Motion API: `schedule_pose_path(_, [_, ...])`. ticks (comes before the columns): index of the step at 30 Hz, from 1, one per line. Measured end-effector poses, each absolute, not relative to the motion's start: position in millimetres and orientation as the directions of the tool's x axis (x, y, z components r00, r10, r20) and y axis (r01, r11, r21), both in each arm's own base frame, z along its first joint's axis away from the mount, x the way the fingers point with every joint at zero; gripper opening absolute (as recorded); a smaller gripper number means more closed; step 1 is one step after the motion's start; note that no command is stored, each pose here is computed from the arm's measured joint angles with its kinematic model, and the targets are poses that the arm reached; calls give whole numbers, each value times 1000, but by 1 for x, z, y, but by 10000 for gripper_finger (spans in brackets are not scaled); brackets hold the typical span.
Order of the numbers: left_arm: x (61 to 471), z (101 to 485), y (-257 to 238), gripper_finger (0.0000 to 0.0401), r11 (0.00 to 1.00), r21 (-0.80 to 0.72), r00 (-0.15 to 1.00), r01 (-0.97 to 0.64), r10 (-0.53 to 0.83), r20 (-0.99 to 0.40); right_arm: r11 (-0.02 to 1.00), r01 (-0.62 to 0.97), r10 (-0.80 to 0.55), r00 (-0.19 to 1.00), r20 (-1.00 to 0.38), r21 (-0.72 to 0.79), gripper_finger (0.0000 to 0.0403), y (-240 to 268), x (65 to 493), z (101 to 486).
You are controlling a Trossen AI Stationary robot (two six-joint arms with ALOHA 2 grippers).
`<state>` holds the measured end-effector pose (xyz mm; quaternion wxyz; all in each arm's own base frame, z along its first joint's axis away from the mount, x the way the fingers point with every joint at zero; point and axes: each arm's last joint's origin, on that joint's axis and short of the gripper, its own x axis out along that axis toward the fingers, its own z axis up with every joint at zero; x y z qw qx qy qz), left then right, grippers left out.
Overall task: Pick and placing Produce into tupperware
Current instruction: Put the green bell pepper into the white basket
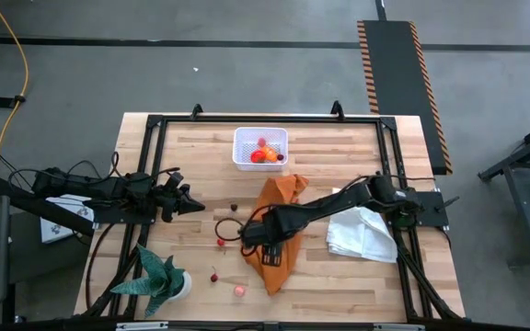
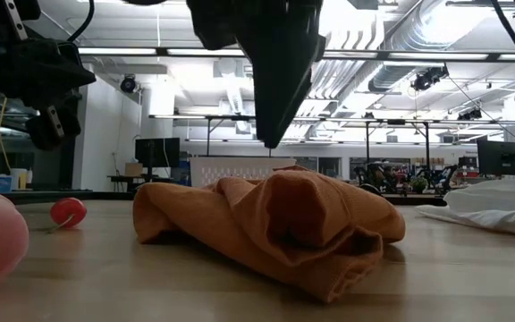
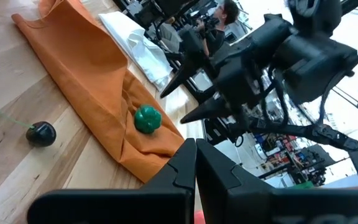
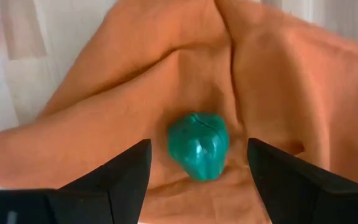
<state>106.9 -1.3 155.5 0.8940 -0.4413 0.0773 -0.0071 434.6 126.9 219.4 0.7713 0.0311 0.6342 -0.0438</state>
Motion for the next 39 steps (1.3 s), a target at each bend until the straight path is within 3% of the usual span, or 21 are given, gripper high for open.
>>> schedule_pose_path(15, [107,156,-1,1,602,-796,988,-57,-81,-131,992,96,-96,202,-975,-77,257,134,435,213])
schedule_pose_path(22, [107,156,-1,1,594,-802,988,-58,-81,-131,995,88,-58,148,-987,-45,257,134,429,191])
schedule_pose_path(39, [107,156,-1,1,559,-827,988,-64,-81,-132,998,25,-64,193,-979,-60,257,129,428,183])
